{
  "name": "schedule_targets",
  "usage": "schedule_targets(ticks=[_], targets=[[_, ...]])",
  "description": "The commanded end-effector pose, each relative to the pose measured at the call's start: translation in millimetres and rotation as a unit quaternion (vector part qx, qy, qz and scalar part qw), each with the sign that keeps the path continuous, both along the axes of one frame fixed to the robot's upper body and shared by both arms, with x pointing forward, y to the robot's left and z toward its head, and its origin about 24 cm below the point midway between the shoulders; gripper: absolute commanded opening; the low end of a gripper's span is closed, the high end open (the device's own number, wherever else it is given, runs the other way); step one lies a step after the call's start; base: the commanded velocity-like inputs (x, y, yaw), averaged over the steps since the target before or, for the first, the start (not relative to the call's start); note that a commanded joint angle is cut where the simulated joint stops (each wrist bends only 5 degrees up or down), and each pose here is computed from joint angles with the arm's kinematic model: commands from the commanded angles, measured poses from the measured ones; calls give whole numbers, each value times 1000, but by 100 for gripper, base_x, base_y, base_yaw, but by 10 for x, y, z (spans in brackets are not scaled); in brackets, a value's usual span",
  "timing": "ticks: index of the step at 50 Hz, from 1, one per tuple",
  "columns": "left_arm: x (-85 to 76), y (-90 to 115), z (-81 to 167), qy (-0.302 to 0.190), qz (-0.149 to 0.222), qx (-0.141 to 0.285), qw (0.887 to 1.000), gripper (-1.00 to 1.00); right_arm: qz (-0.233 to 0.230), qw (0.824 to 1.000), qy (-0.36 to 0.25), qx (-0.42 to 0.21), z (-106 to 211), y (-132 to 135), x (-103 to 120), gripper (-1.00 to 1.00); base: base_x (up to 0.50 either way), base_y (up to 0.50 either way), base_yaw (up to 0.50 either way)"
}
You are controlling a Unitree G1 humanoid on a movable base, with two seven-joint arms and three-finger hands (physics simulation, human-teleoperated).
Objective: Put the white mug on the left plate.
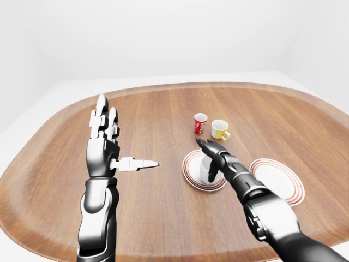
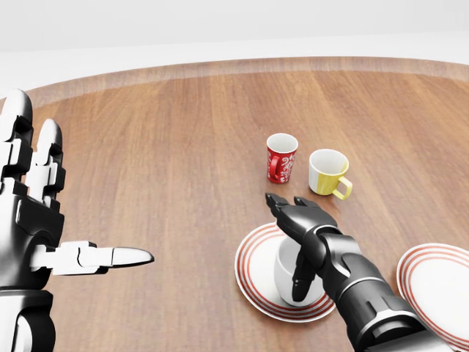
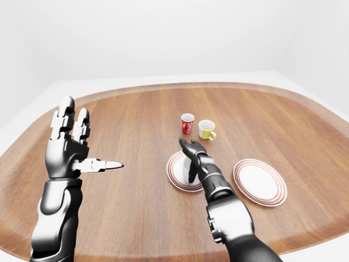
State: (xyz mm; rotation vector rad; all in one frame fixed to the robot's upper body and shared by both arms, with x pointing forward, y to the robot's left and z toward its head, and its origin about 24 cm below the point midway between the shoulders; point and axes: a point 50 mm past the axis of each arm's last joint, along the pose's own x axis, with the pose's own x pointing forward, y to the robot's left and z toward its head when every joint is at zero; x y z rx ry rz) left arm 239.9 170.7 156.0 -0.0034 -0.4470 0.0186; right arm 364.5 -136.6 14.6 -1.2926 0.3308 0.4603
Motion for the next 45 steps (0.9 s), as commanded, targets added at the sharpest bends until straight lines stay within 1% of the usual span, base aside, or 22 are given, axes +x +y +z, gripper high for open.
schedule_targets(ticks=[1,2,11,19,24,30,33,34,37,38,39,40,41,45], targets=[[2,-3,0,0,-1,0,1000,100,20,1000,-14,-3,131,37,44,100,0,0,0],[4,-3,0,0,-1,0,1000,100,27,999,-20,-2,166,54,48,100,0,0,0],[14,4,-6,2,0,0,1000,100,36,999,-39,-4,323,96,42,100,0,0,0],[18,0,-16,4,0,0,1000,100,42,998,-44,-3,396,69,-71,100,0,0,0],[21,3,-23,6,1,0,1000,100,50,997,-52,6,568,84,-163,100,0,0,0],[18,3,-16,4,0,0,1000,100,54,996,-70,18,774,90,-208,100,0,0,0],[16,-1,-17,4,0,0,1000,100,48,995,-72,43,865,97,-222,100,0,0,0],[14,-2,-14,4,-1,0,1000,100,44,995,-65,65,909,104,-232,100,0,0,0],[14,0,-13,3,0,1,1000,100,58,990,-70,106,1021,152,-241,100,0,0,0],[12,-1,-10,3,0,1,1000,100,68,985,-72,143,1093,195,-240,100,0,0,0],[12,-1,-10,3,0,1,1000,100,72,984,-74,144,1101,203,-242,100,0,0,0],[10,-1,-7,2,-1,1,1000,100,81,974,-81,193,1195,249,-228,100,0,0,0],[10,-1,-7,2,0,1,1000,100,90,970,-85,210,1241,269,-227,100,0,0,0],[10,2,-6,2,0,1,1000,100,84,951,-115,274,1367,228,-163,100,0,0,0]])
